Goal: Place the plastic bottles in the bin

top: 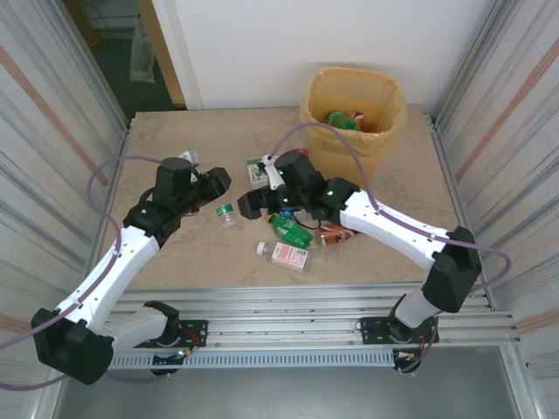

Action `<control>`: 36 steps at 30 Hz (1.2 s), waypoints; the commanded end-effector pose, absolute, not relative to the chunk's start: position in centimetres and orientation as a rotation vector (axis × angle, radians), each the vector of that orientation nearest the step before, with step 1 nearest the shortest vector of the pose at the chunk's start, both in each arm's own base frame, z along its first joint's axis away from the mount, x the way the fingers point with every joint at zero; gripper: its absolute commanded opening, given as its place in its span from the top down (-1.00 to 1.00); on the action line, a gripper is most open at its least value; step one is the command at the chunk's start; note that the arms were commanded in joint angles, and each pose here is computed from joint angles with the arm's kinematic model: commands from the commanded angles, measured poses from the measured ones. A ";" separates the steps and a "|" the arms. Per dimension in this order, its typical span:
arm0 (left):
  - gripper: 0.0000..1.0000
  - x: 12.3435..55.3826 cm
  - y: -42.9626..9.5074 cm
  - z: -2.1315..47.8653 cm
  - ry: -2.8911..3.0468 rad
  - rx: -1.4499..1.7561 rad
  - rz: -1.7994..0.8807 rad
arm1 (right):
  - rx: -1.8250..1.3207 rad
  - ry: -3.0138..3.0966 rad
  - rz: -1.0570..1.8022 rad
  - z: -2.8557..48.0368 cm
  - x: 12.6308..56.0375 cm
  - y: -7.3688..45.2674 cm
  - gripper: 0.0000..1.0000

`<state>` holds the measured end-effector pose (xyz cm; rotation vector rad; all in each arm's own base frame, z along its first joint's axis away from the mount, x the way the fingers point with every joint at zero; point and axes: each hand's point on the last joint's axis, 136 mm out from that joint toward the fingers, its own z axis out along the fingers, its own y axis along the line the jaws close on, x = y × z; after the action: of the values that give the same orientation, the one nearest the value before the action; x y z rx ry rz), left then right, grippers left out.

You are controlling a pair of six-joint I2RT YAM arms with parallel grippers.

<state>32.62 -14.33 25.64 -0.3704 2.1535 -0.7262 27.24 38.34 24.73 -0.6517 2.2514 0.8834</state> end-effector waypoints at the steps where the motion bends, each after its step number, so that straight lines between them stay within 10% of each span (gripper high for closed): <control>1: -0.13 32.4 -14.3 26.7 2.110 -0.372 -0.777 | -0.716 2.170 1.073 27.2 25.8 42.2 -0.91; 11: -0.13 32.1 -14.0 27.6 2.084 -0.373 -0.793 | -0.777 2.203 1.187 25.2 24.9 45.7 -0.71; 24: -0.17 32.1 -14.0 27.8 2.067 -0.387 -0.816 | -0.792 2.226 1.201 24.4 25.4 47.2 0.33; 32: -0.97 31.7 -13.5 29.0 2.028 -0.370 -0.830 | -0.784 2.232 1.127 24.4 25.7 46.3 0.53; 36: -0.98 31.0 -12.9 31.1 1.963 -0.323 -0.823 | -0.770 2.238 1.067 24.5 26.2 45.2 0.54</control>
<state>32.21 -12.10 26.70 -0.4465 2.0836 -0.7372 25.73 46.40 24.46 -0.7811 2.2178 1.1561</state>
